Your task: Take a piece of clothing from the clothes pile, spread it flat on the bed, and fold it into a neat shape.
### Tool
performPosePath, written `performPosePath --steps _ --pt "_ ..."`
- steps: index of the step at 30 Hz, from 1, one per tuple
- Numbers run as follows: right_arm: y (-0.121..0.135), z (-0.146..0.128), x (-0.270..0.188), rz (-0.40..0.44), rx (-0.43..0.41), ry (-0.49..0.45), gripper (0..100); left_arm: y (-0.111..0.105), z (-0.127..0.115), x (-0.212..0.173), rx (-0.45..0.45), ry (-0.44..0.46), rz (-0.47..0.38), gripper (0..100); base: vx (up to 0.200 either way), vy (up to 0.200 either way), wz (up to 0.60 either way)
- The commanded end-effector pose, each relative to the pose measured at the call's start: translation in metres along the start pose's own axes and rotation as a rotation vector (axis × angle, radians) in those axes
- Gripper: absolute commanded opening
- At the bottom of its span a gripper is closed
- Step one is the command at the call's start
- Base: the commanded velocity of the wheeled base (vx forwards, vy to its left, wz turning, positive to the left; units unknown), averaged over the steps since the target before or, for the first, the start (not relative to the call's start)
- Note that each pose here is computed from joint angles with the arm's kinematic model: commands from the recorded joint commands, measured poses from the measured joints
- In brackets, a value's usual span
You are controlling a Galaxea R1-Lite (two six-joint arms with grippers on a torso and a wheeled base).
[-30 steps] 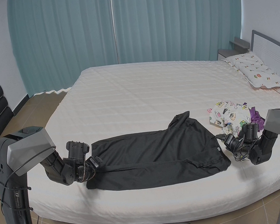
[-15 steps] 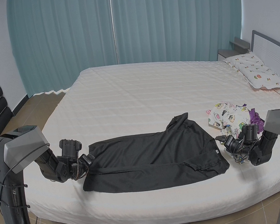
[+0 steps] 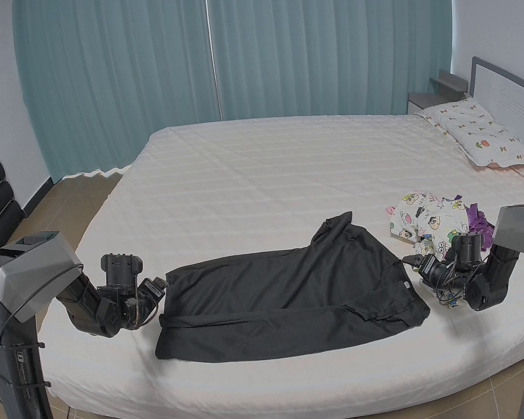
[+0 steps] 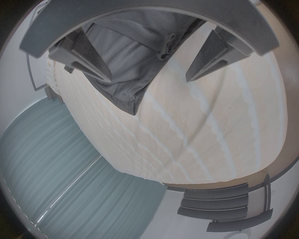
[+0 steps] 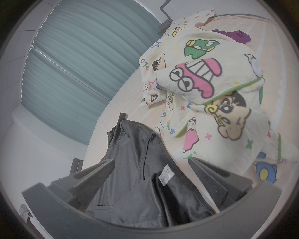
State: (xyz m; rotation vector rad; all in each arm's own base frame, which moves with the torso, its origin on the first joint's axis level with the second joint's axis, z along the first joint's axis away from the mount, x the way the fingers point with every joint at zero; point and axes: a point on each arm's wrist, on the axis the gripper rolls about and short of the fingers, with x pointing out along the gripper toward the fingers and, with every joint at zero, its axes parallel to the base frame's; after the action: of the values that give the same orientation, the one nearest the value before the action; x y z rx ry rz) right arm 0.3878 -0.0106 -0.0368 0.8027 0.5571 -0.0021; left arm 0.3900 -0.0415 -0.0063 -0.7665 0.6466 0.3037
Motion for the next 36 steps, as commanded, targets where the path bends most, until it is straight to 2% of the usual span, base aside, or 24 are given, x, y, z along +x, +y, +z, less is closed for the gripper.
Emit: performPosePath --steps 1,7,13,18,20,21,23,36 --pt "0.000 -0.001 0.000 -0.001 -0.001 0.003 100 0.000 0.001 0.000 -0.001 -0.002 -0.002 100 0.000 0.000 0.00" --pt "0.001 -0.002 0.001 0.002 -0.004 0.004 100 -0.008 0.016 0.009 -0.018 -0.037 -0.026 100 0.000 0.000 0.00" --pt "0.001 -0.002 0.001 0.002 -0.003 0.006 100 -0.015 0.023 0.031 -0.013 -0.017 0.005 100 0.000 0.000 0.00" --pt "0.001 -0.003 0.001 0.002 -0.003 0.010 100 -0.017 0.032 0.055 0.054 -0.031 0.002 100 0.000 0.000 0.00" --pt "0.002 -0.005 0.002 0.003 -0.004 0.015 100 -0.013 0.029 0.067 0.112 0.009 -0.028 100 0.000 0.000 0.00" --pt "0.002 -0.005 0.002 0.003 -0.004 0.015 100 -0.013 0.029 0.067 0.112 0.009 -0.028 100 0.000 0.000 0.00" --pt "0.000 -0.008 0.002 -0.002 -0.004 0.022 100 -0.015 0.029 0.074 0.144 0.049 -0.080 100 0.000 0.000 0.00" --pt "0.000 -0.011 0.006 -0.001 -0.008 0.031 100 -0.018 0.030 0.079 0.145 0.067 -0.123 100 0.000 0.000 0.00"
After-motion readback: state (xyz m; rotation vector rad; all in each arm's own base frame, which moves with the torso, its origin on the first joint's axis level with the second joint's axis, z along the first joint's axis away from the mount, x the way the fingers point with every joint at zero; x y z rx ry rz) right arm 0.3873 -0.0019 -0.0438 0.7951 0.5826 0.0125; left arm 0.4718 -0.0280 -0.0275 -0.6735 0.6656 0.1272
